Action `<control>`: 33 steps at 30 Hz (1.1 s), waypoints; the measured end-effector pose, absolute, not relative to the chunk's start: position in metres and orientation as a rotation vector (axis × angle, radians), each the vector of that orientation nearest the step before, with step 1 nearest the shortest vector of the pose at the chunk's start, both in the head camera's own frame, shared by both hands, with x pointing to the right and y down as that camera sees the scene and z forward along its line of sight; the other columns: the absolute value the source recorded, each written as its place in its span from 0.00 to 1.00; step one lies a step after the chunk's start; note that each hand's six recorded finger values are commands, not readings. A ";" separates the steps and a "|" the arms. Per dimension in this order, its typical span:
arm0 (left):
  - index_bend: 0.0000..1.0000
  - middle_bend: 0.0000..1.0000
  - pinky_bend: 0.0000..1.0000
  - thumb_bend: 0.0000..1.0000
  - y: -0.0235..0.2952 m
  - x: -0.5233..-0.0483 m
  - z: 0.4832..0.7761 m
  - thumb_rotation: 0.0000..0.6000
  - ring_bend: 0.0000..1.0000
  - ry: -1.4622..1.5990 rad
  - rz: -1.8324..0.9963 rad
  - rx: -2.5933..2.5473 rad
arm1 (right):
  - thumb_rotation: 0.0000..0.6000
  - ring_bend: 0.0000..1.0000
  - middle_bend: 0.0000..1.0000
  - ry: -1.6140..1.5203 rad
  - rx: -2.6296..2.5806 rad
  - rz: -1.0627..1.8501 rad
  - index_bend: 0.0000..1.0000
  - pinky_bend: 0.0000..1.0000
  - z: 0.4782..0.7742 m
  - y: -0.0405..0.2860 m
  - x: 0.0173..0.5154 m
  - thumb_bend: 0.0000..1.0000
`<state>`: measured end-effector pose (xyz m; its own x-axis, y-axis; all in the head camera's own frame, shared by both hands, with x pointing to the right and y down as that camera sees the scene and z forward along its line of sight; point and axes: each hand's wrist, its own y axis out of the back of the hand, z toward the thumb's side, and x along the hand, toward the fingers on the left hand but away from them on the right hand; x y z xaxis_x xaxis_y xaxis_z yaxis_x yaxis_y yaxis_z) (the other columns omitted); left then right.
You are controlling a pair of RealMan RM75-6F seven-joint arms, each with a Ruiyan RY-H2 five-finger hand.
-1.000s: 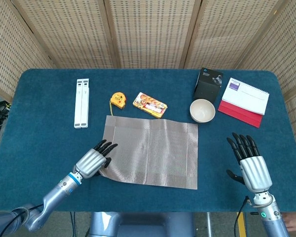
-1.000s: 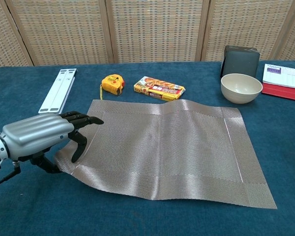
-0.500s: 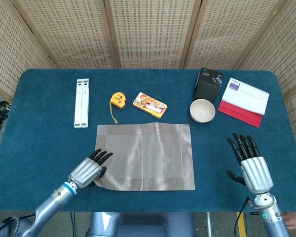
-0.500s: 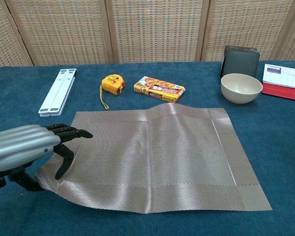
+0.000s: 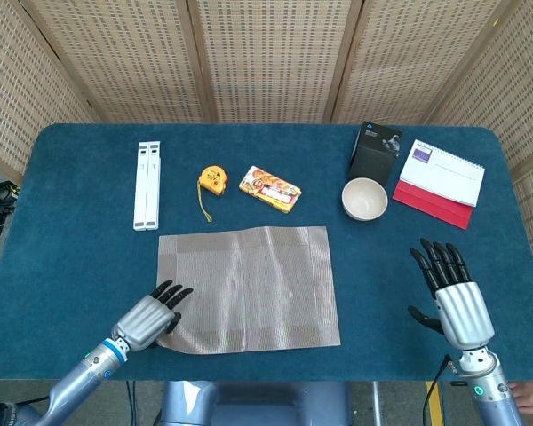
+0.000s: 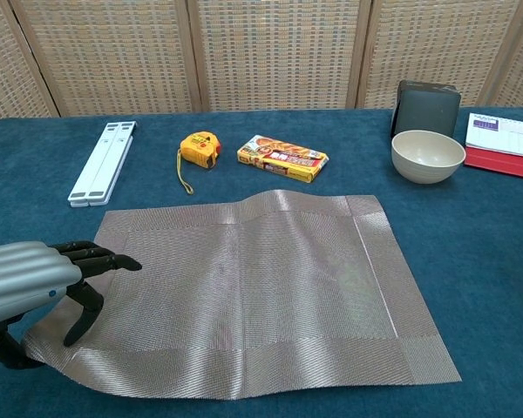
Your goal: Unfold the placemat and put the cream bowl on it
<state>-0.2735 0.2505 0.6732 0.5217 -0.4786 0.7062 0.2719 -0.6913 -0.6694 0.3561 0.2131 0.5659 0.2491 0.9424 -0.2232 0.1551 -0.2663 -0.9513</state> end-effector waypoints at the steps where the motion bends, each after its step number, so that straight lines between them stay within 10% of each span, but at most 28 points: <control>1: 0.67 0.00 0.00 0.43 0.250 -0.274 0.673 1.00 0.00 0.171 -1.236 -1.983 | 1.00 0.00 0.00 -1.040 -1.633 1.114 0.09 0.00 0.566 0.213 0.356 0.00; 5: 0.63 0.00 0.00 0.41 0.246 -0.279 0.672 1.00 0.00 0.182 -1.253 -1.960 | 1.00 0.00 0.00 -1.042 -1.632 1.114 0.09 0.00 0.565 0.212 0.357 0.00; 11: 0.01 0.00 0.00 0.00 0.250 -0.281 0.672 1.00 0.00 0.154 -1.264 -2.005 | 1.00 0.00 0.00 -1.038 -1.632 1.117 0.09 0.00 0.566 0.213 0.357 0.00; 33: 0.00 0.00 0.00 0.00 0.147 -0.373 0.559 1.00 0.00 0.953 -1.306 -1.792 | 1.00 0.00 0.00 -1.015 -1.665 1.241 0.10 0.00 0.592 0.197 0.366 0.00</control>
<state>-0.3726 0.1468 0.5586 0.2163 -0.8720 0.4390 -0.1522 -0.4743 -0.8671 0.3659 0.1973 0.5918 0.1945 0.9260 -0.3235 0.1334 -0.3517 -0.9266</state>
